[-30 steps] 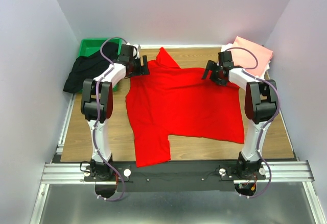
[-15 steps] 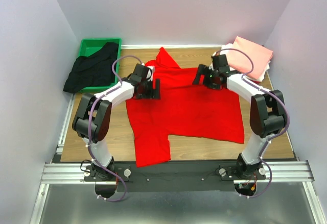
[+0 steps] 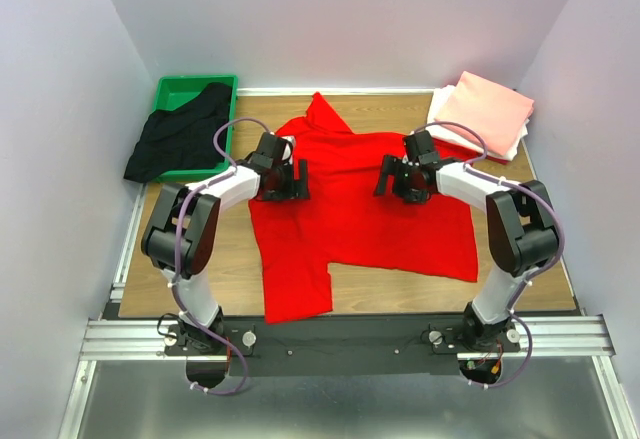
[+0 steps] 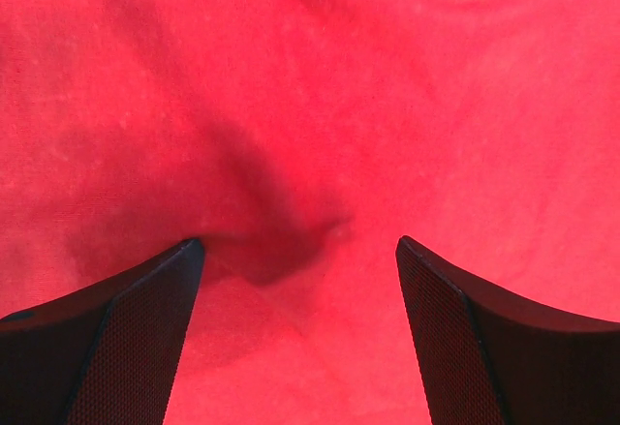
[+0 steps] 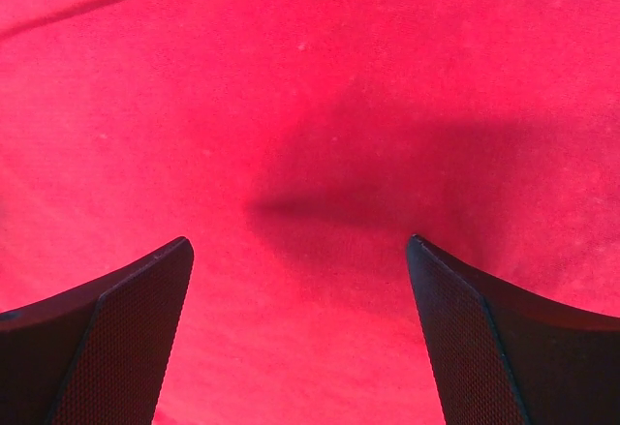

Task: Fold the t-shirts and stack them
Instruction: Flatten the tshirt out, then fold the tshirt

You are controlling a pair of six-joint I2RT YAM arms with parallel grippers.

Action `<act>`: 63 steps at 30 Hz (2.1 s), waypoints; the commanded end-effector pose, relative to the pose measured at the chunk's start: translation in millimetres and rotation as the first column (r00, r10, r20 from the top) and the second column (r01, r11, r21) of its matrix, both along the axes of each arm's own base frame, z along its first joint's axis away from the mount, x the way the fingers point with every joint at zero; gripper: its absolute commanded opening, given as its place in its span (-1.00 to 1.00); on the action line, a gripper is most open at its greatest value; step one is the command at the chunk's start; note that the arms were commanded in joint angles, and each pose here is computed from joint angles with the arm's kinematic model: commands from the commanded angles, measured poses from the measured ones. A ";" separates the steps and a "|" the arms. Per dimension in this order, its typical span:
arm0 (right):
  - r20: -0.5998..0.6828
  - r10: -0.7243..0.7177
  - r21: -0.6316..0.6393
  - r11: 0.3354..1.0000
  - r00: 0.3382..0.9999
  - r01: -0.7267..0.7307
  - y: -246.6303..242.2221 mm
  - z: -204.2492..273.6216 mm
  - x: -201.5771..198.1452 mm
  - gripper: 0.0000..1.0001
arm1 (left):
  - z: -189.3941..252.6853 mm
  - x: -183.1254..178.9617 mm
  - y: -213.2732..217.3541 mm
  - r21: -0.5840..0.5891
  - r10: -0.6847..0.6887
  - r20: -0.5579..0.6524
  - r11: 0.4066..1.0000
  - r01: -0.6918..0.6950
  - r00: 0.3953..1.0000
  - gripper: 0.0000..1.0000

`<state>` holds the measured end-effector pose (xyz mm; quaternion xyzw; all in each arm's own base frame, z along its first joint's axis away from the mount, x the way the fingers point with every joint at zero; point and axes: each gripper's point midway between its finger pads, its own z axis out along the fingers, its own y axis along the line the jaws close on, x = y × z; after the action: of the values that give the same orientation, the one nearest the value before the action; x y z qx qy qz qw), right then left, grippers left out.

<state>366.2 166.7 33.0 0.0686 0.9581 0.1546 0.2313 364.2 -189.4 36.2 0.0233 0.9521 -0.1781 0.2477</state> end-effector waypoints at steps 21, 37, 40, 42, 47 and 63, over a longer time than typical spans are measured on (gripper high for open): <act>-0.036 -0.160 -0.114 0.981 0.986 0.155 -23.2 -40.8 57.2 0.95 | -28.1 97.7 17.9 0.024 0.016 -0.008 1.000 -0.015 1.000 0.78; 0.000 -0.138 -0.062 0.989 0.990 0.137 -19.8 -31.7 113.4 0.95 | 2.6 174.5 7.8 0.031 -0.033 0.108 0.999 0.029 0.994 0.78; 0.019 -0.099 -0.045 0.994 0.995 0.100 -13.7 -24.7 120.0 0.95 | 37.8 190.3 4.2 0.027 -0.050 0.186 0.999 0.046 0.981 0.78; 0.040 -0.082 -0.026 0.996 0.996 0.083 -9.0 -14.2 125.6 0.95 | 70.5 195.1 3.0 0.030 -0.062 0.254 0.998 0.056 0.965 0.78; 0.087 -0.068 0.010 0.998 0.994 0.068 -4.3 13.2 130.5 0.96 | 115.6 171.9 29.2 0.092 0.006 0.319 0.995 -0.038 0.948 0.78; 0.112 -0.093 -0.002 0.996 0.989 0.094 -22.6 49.6 78.7 0.96 | 30.7 -81.7 93.0 0.127 0.287 -0.046 0.952 -0.279 0.957 0.22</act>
<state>463.1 153.7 86.2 0.1018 0.9349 0.1561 0.3020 303.7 -101.3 61.9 -0.0604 0.9649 -0.0860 0.2405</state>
